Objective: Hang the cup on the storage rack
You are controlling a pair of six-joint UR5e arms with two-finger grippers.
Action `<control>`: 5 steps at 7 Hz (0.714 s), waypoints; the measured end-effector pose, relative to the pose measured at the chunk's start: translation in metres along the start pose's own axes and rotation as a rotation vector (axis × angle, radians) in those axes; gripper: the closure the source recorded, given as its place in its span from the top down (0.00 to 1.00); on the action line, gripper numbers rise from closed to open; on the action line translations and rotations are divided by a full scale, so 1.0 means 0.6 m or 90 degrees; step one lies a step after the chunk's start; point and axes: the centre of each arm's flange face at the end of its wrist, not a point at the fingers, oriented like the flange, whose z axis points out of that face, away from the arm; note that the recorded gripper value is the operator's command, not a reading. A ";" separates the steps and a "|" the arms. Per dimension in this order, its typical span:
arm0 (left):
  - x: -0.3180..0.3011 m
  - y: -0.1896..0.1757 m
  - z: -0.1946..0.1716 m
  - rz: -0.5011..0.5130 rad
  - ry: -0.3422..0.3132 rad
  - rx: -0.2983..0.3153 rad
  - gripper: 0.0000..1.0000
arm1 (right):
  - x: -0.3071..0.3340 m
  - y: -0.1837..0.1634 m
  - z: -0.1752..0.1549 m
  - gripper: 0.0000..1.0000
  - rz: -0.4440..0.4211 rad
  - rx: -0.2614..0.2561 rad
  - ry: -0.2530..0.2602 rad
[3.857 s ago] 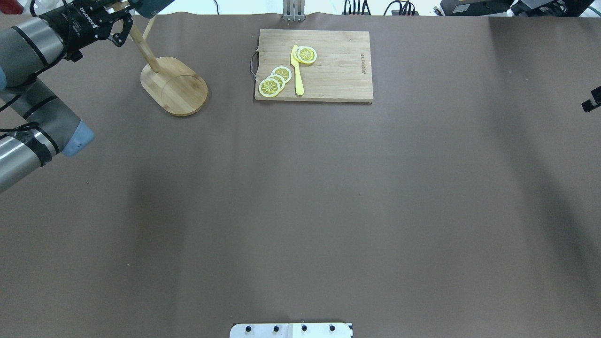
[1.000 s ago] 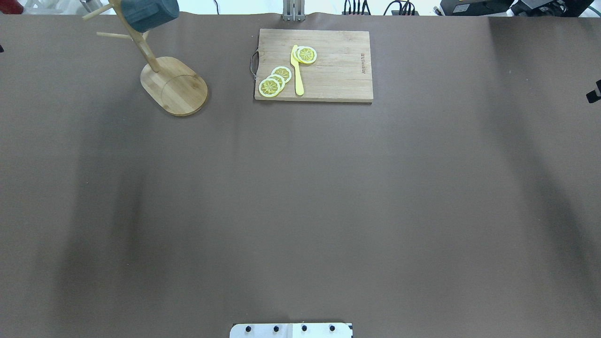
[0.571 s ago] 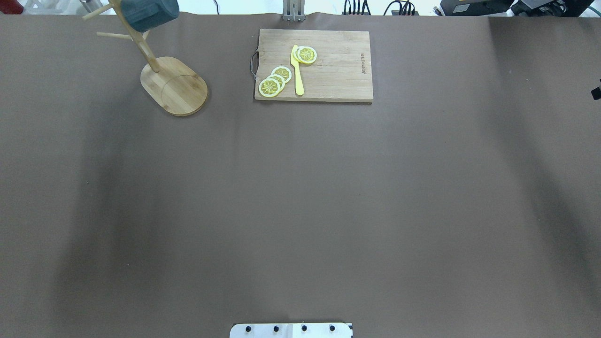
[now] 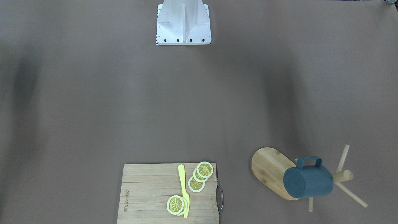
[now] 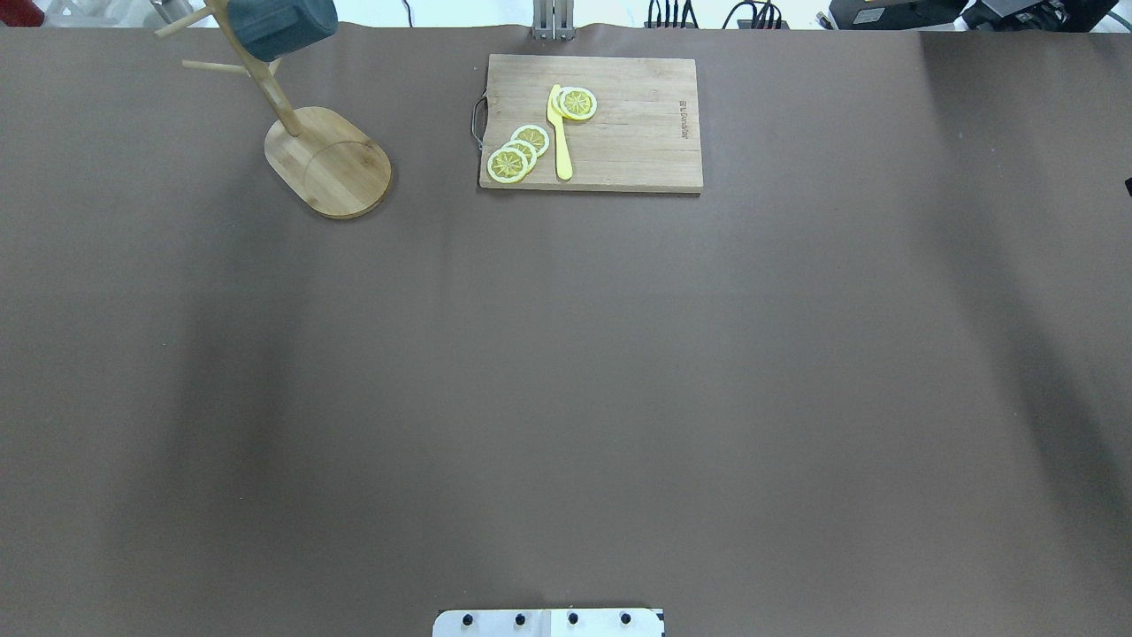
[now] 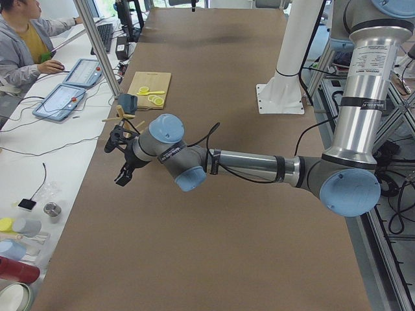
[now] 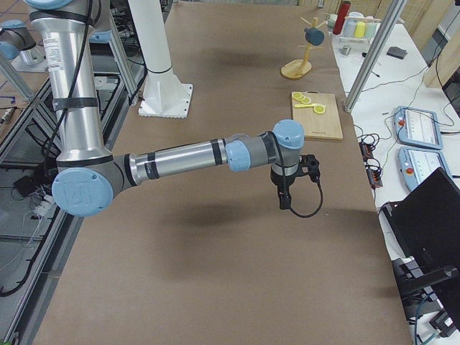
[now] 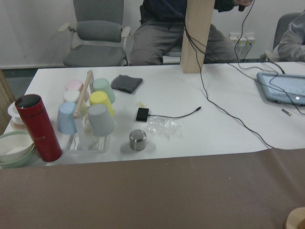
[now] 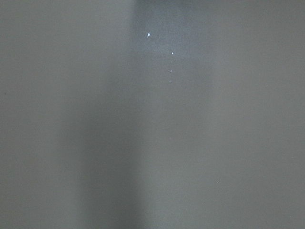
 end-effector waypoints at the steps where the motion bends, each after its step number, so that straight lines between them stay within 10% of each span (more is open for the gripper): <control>1: -0.004 0.004 -0.006 -0.003 0.017 -0.063 0.98 | 0.009 0.005 0.001 1.00 0.008 -0.004 0.000; 5: -0.067 0.133 0.011 0.013 0.052 -0.219 0.98 | 0.064 0.018 0.007 1.00 0.051 -0.024 0.012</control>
